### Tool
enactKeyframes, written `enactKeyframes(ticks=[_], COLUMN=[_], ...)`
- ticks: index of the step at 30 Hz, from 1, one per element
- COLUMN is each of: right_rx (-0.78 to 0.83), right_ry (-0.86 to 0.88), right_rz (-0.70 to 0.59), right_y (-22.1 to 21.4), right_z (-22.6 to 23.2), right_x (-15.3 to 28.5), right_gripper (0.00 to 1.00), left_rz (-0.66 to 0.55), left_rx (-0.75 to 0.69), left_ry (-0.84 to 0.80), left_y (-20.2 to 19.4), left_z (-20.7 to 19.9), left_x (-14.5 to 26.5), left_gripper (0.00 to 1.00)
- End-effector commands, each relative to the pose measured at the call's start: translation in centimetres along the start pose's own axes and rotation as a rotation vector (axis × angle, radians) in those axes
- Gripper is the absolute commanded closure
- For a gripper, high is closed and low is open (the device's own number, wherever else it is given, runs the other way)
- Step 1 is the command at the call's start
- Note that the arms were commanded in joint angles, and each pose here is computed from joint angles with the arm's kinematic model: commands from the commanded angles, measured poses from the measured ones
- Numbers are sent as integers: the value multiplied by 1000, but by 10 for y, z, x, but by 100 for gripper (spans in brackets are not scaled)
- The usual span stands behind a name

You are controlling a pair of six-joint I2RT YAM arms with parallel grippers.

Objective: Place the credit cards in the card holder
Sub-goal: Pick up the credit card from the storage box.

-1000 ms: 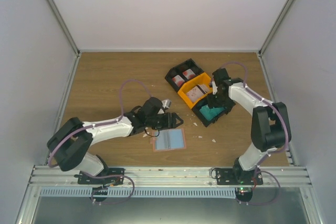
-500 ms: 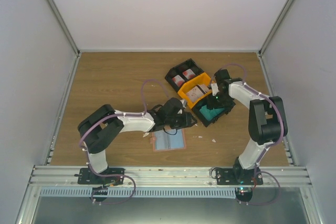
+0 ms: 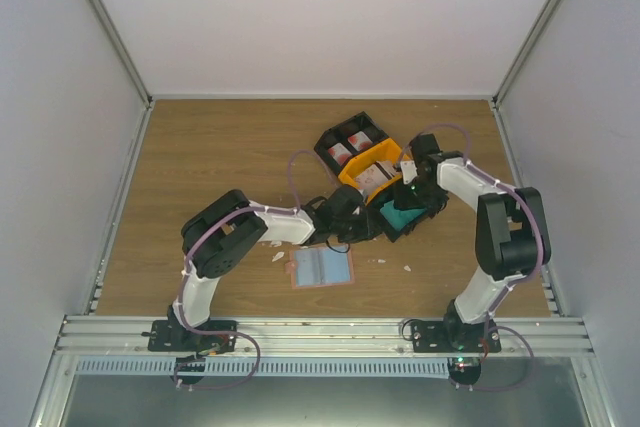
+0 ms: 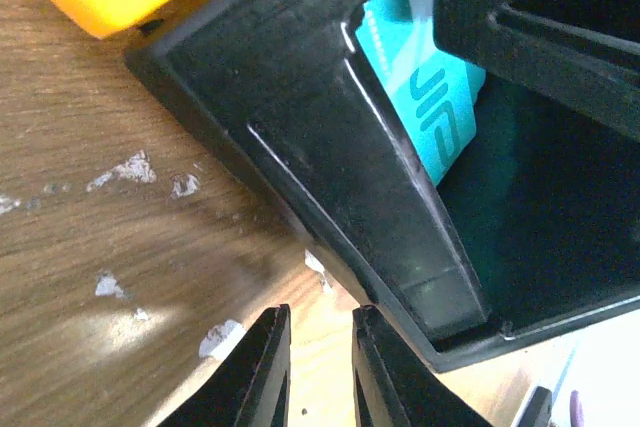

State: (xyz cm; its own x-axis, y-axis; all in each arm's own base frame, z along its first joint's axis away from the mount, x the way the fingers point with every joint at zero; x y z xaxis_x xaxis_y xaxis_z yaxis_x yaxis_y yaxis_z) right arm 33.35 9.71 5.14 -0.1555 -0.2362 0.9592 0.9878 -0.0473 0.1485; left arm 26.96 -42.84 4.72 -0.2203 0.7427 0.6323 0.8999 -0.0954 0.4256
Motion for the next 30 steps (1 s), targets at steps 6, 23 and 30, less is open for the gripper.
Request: enactKeyframes(ticks=[6,23,30], right_rx=[20,26,11], right_ry=[112,-126,-45], right_rz=[-43,-8,26], right_y=[-5,11,4], right_z=[17,-22,-6], right_x=[17,-11,-13], right_gripper=[81,55,69], left_rz=[-14,-175,-182], left_rx=[-45,-38,-49], left_ry=[-18,-95,-41], left_y=[12,27,38], left_z=[-11,-24,-23], left_x=[-14,16,9], left_gripper=[78,62,59])
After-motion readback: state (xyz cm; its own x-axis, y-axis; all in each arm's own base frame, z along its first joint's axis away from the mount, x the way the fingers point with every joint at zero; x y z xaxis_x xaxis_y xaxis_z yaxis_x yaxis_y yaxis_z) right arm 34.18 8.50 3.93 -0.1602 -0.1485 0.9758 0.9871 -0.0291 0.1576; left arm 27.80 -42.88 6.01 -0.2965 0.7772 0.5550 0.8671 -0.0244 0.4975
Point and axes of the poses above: each gripper's point midway between its finger pads, its own x axis back along the fingers, its own z axis along the line the jaws close on, y = z × x, the point moved 1 cm from there along x, back along the fingers, and after that the axes turned 14 degrees about -x, right-handed, at the moved point
